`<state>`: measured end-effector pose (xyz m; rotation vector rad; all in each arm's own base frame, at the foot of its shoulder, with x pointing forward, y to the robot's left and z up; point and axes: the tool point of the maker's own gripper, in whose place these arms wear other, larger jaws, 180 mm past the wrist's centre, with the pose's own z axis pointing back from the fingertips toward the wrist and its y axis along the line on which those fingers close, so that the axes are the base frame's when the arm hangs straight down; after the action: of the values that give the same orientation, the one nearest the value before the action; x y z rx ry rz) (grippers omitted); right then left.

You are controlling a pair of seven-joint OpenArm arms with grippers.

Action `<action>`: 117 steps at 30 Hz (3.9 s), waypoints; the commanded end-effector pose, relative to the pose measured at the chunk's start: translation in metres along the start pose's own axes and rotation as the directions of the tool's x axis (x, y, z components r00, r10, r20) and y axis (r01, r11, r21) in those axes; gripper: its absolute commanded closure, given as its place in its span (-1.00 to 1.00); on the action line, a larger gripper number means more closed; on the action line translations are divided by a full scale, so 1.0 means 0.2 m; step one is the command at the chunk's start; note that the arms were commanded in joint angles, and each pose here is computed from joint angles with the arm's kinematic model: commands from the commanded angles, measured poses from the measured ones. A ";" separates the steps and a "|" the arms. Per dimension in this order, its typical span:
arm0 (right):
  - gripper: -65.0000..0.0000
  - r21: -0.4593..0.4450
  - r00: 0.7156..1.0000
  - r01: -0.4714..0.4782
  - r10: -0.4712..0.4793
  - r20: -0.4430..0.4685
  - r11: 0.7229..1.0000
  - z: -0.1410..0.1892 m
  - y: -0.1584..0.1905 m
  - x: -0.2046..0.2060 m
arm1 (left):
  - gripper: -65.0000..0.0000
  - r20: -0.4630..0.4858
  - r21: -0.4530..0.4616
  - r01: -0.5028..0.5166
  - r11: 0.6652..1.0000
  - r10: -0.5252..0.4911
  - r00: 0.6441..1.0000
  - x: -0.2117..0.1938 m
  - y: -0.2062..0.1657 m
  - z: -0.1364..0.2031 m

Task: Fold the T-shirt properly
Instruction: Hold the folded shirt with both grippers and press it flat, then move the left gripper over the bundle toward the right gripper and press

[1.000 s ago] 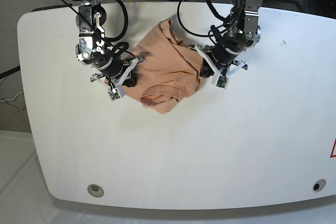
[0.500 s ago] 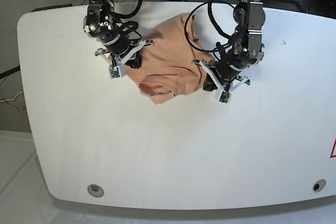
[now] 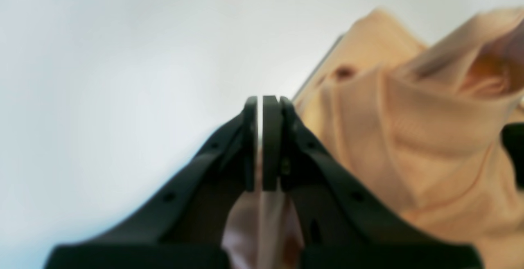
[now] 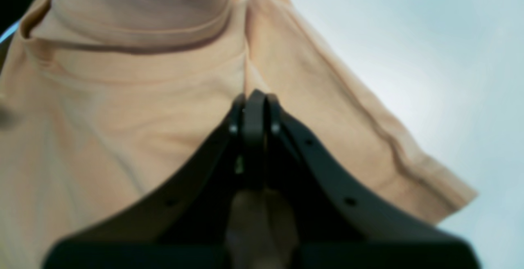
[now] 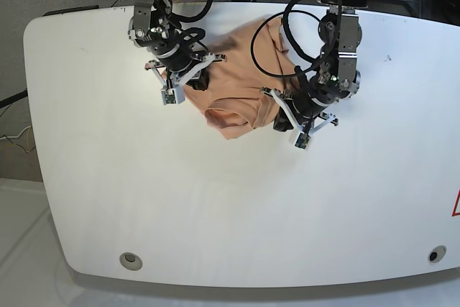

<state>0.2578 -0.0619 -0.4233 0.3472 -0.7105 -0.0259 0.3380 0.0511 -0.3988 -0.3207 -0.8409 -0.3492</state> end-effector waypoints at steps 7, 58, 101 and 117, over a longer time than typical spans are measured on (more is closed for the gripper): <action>1.00 -0.067 0.991 0.040 -0.031 0.126 0.997 0.05 -0.09 0.23 | 0.97 0.062 0.020 0.093 0.995 -0.094 0.994 0.16 0.08 0.04; 1.00 0.033 0.996 -0.077 0.075 0.056 0.996 -0.07 0.10 0.18 | 0.97 -0.048 0.099 0.138 0.986 -0.134 0.990 -0.09 0.12 0.38; 1.00 0.236 0.964 -0.250 0.218 0.152 0.939 -0.24 0.62 0.46 | 0.97 -0.052 0.100 0.135 0.986 -0.131 0.990 -0.10 0.12 0.37; 1.00 0.197 0.949 -0.287 0.251 0.189 0.937 -0.12 0.56 0.49 | 0.97 -0.062 0.092 0.128 0.987 -0.123 0.990 -0.13 0.10 0.38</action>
<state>0.3304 0.0426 -0.3591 0.4702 -0.8692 0.2785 0.2700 0.1074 -0.3878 -0.1618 -0.7638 -0.4311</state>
